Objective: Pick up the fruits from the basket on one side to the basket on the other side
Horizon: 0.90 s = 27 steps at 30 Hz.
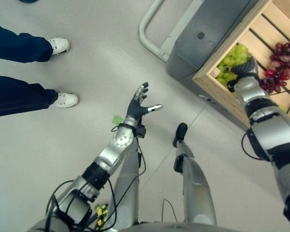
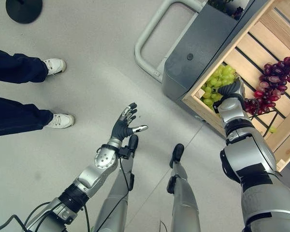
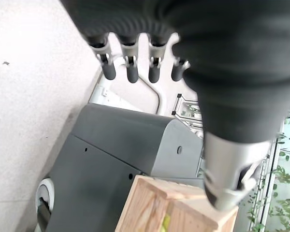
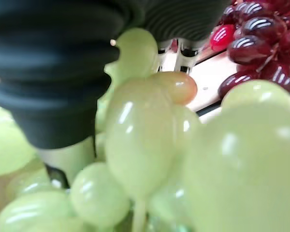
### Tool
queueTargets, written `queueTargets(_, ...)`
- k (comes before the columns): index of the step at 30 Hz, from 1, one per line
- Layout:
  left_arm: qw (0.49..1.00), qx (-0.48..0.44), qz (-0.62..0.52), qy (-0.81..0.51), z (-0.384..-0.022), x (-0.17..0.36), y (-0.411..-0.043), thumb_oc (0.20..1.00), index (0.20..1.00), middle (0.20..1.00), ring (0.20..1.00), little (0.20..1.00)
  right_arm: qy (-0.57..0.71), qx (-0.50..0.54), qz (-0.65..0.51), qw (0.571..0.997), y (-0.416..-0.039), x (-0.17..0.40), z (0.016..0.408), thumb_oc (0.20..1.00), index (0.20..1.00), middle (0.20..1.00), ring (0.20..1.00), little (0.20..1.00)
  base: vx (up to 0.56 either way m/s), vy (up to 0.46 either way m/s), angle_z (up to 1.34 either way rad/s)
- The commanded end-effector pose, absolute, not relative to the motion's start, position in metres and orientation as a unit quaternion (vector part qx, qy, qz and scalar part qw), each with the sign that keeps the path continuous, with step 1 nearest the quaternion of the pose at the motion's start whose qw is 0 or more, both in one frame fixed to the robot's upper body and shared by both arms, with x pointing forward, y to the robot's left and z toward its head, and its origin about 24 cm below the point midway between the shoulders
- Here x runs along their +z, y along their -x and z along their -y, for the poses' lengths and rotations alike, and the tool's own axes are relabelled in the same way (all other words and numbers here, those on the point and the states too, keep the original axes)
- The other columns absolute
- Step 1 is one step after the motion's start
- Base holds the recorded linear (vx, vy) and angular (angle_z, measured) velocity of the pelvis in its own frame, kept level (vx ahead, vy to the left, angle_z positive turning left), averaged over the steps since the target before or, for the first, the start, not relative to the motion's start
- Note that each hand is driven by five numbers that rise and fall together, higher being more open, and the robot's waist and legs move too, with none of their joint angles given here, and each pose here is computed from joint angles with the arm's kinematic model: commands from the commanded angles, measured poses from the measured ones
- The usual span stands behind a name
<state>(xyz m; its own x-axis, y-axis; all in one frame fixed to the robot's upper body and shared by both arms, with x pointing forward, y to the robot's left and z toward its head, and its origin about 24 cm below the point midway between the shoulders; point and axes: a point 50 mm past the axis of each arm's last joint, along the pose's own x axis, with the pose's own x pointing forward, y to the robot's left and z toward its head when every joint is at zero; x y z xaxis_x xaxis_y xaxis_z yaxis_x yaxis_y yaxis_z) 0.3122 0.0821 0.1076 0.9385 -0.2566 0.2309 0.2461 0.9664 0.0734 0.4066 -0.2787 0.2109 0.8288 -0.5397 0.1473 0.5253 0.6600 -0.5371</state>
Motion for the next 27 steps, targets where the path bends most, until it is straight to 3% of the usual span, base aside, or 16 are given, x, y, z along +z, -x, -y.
queueTargets(1, 0.971, -0.153, 0.183, -0.001, -0.066, 0.133, -0.308, 1.000, 1.000, 1.000, 1.000, 1.000, 0.256, -0.237, -0.016, 0.937, -0.416, 0.180, 0.231, 0.200, 0.200, 0.200, 0.200, 0.200, 0.00, 0.000, 0.00)
queueTargets(9, 0.976, -0.117, 0.182, 0.001, -0.076, 0.134, -0.314, 1.000, 1.000, 1.000, 1.000, 1.000, 0.132, -0.210, 0.023, 0.969, -0.413, 0.160, 0.205, 0.200, 0.200, 0.200, 0.200, 0.200, -0.02, 0.008, 0.00)
queueTargets(15, 0.984, -0.070, 0.166, 0.001, -0.096, 0.123, -0.315, 1.000, 1.000, 1.000, 1.000, 1.000, 0.018, -0.171, 0.083, 0.982, -0.389, 0.136, 0.188, 0.200, 0.200, 0.200, 0.200, 0.200, 0.00, 0.003, 0.01)
queueTargets(27, 0.988, -0.022, 0.148, 0.024, -0.116, 0.113, -0.315, 1.000, 1.000, 1.000, 1.000, 1.000, -0.154, -0.164, 0.144, 0.964, -0.344, 0.116, 0.196, 0.200, 0.200, 0.200, 0.200, 0.200, -0.01, 0.005, -0.01)
